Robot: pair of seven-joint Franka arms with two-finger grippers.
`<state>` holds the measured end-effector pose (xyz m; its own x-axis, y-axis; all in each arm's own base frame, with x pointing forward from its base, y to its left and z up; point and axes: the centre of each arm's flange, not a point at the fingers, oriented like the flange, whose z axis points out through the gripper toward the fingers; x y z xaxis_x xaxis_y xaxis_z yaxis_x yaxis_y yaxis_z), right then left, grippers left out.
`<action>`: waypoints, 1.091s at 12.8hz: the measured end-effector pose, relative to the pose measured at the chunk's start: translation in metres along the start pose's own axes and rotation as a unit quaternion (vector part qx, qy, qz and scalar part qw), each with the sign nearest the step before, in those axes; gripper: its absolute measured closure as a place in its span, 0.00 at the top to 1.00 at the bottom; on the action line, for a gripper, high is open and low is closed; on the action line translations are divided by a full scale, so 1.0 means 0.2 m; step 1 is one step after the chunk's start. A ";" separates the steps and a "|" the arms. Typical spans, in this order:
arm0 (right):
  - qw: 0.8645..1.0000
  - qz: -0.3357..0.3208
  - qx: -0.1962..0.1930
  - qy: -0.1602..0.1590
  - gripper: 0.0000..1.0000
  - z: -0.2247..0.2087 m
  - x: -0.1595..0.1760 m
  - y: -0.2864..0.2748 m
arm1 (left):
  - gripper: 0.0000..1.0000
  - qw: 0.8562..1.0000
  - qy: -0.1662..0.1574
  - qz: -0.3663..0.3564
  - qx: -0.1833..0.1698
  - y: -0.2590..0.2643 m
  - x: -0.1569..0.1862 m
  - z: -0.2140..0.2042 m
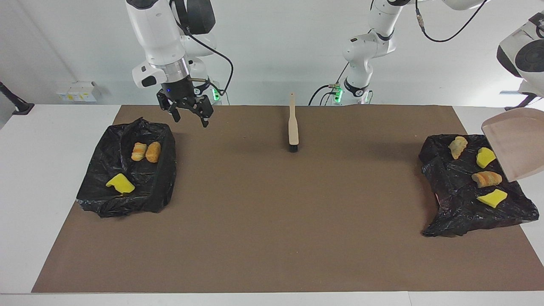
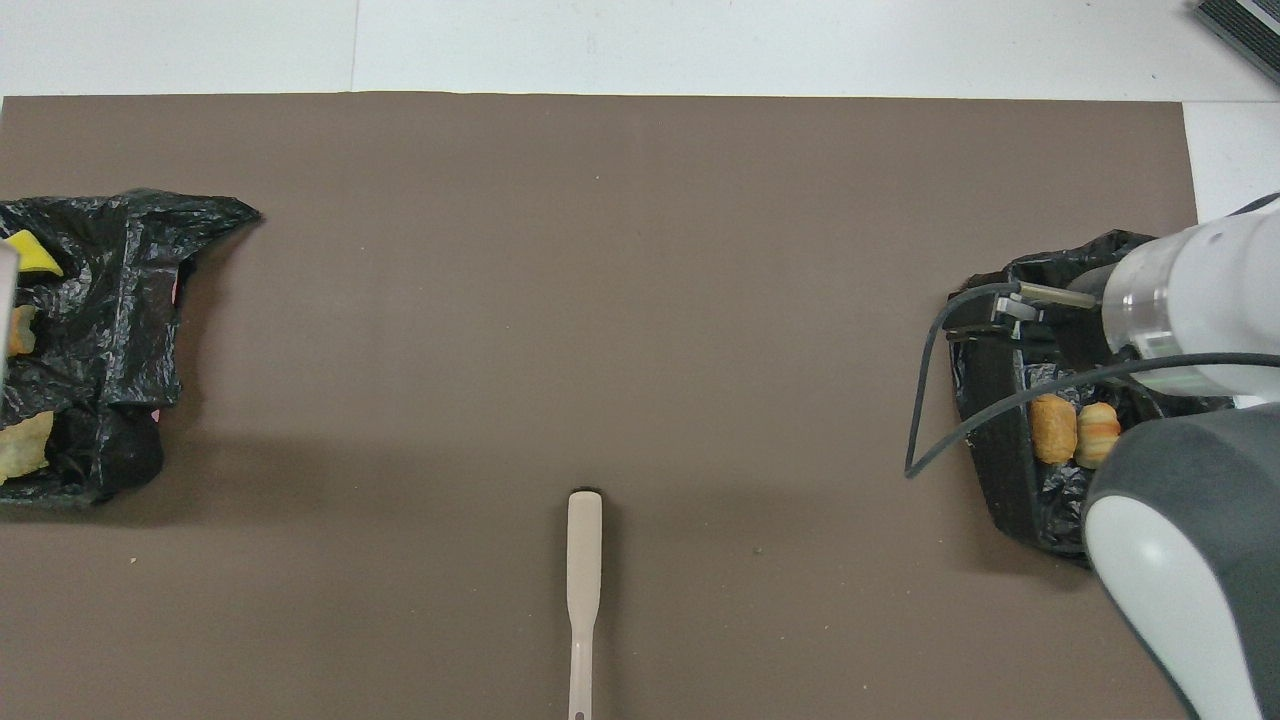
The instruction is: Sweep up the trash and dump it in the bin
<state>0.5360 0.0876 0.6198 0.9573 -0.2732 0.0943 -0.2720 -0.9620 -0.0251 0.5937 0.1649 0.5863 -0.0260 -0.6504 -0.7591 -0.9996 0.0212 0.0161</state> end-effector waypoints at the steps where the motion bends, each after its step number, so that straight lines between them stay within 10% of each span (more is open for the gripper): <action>1: 1.000 0.003 -0.003 0.004 1.00 -0.04 0.01 0.03 | 0.31 0.999 0.034 -0.016 -0.005 0.00 0.07 -0.05; 6: 0.999 -0.006 -0.030 -0.015 1.00 -0.14 0.03 0.08 | 0.31 0.972 0.191 -0.126 -0.050 0.02 0.31 -0.15; 14: 0.999 -0.010 -0.036 -0.034 1.00 -0.20 0.11 0.13 | 0.31 0.889 0.256 -0.355 -0.136 0.21 1.05 -0.82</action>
<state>0.5458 0.0560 0.6601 0.9665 -0.2553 0.0267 -0.2563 -0.9654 0.0474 0.5445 -0.0945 0.5339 0.6820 -0.6884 -0.2471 -0.7280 -0.6714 -0.1388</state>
